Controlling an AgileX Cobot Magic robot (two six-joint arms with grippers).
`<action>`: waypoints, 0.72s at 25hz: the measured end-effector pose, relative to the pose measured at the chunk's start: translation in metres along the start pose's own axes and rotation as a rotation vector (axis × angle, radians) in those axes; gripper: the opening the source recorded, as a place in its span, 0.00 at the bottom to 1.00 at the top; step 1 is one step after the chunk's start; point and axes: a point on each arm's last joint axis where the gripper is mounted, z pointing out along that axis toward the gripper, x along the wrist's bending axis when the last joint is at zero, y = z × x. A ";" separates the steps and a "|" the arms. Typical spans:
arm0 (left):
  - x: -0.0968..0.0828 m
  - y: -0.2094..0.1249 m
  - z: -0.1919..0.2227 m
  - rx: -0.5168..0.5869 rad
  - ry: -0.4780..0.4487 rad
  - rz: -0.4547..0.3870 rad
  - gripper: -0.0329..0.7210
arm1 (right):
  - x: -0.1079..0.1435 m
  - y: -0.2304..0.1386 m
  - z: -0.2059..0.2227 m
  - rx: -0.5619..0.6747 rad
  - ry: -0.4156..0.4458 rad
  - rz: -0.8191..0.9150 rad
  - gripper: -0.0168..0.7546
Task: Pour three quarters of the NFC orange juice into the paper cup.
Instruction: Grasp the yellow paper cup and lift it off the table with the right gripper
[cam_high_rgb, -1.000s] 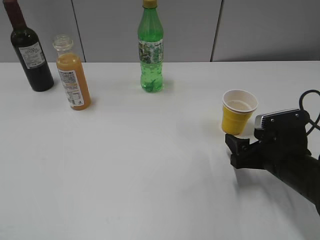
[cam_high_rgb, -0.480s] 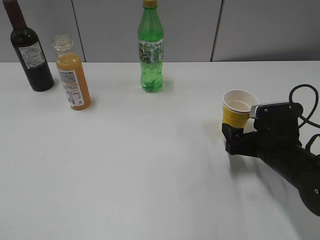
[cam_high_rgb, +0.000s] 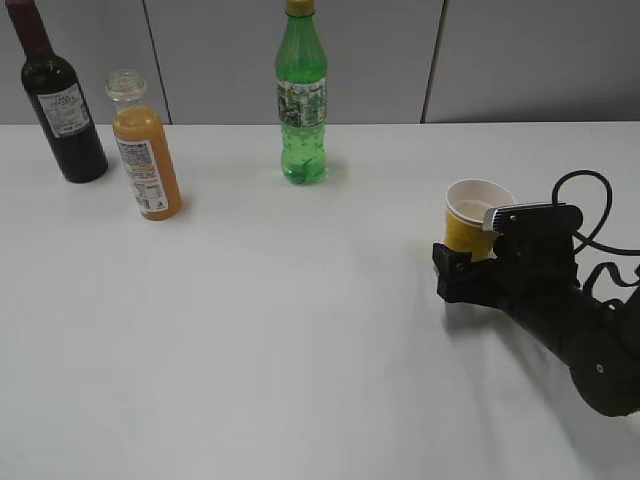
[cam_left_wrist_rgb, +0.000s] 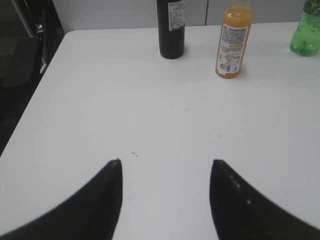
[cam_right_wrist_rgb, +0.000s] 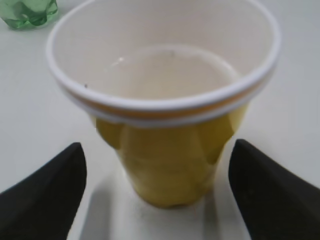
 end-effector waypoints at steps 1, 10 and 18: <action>0.000 0.000 0.000 0.000 0.000 0.000 0.61 | 0.000 0.000 0.002 -0.002 0.000 0.000 0.90; 0.000 0.000 0.000 0.000 0.000 0.000 0.61 | -0.001 -0.007 0.018 -0.010 -0.017 0.030 0.89; 0.000 0.000 0.000 0.000 0.000 0.000 0.61 | -0.001 -0.006 0.028 -0.035 -0.021 0.051 0.87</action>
